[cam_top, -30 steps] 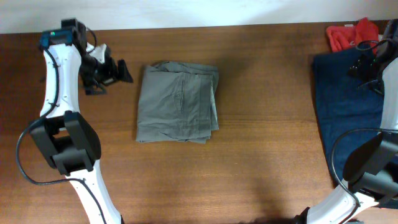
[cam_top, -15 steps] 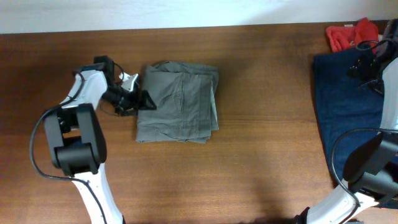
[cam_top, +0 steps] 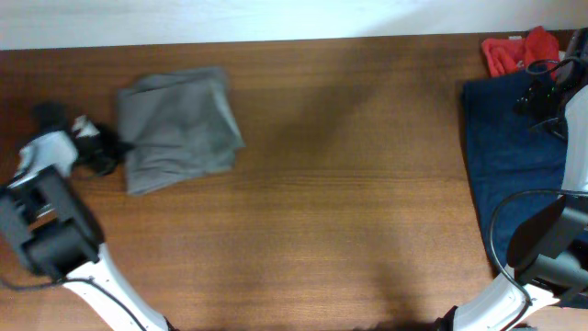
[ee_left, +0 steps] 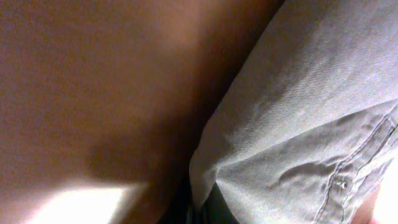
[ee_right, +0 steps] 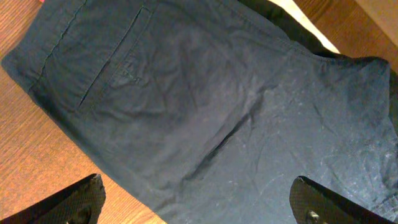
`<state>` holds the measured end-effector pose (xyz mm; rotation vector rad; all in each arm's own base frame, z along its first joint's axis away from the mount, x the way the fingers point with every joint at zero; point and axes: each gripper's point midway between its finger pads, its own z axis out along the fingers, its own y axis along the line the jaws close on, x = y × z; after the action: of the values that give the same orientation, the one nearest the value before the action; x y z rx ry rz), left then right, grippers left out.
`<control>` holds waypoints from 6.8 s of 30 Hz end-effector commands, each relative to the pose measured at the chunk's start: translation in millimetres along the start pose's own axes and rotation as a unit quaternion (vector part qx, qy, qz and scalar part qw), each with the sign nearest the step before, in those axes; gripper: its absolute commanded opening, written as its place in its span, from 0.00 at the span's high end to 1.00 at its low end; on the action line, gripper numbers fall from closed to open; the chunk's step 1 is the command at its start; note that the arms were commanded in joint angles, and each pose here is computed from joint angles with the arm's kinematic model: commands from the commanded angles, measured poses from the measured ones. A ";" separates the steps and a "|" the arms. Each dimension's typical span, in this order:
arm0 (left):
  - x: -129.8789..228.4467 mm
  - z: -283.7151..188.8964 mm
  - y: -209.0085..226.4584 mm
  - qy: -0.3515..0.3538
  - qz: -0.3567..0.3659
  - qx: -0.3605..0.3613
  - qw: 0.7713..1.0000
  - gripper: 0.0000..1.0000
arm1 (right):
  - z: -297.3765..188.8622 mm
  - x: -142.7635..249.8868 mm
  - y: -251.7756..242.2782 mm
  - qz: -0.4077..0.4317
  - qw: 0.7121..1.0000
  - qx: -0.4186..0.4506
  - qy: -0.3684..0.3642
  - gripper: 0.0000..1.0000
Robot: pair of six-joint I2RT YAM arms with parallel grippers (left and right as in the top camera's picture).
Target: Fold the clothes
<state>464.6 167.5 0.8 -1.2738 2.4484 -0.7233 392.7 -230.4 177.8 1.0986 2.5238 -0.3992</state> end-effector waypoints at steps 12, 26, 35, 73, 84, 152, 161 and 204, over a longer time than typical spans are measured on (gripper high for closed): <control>-5.3 -23.4 50.7 0.028 -0.197 0.007 0.980 0.72 | -5.6 -5.8 -3.1 0.008 1.000 0.002 -0.011 0.02; -14.9 10.9 23.8 -0.078 -0.164 -0.087 0.979 0.99 | -5.6 -5.8 -3.0 0.008 1.000 0.002 -0.011 0.02; -48.7 -64.3 142.0 -0.077 -0.322 -0.070 0.941 0.99 | -5.6 -5.8 -3.0 0.009 1.000 0.002 -0.011 0.02; -82.3 36.0 32.4 -0.204 0.087 -0.127 0.967 0.78 | -5.6 -5.8 -3.0 0.009 1.000 0.002 -0.011 0.02; -90.8 -108.8 -23.5 -0.278 0.081 -0.115 0.950 0.59 | -5.6 -5.8 -3.1 0.008 1.000 0.002 -0.011 0.02; -23.4 34.5 -56.7 -0.132 0.349 -0.102 0.922 0.82 | -5.6 -5.8 -3.0 0.009 1.000 0.002 -0.011 0.02; 17.6 -43.2 -138.3 -0.112 0.350 0.047 0.929 0.01 | -5.6 -5.8 -3.0 0.009 1.000 0.002 -0.011 0.02; 322.2 -199.8 -72.1 -0.264 0.558 0.221 0.755 0.01 | -5.6 -5.8 -3.1 0.008 1.000 0.002 -0.011 0.02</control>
<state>232.8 -70.0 232.8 0.2144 1.9236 -0.4464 392.7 -230.5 178.1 1.0986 2.5232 -0.4002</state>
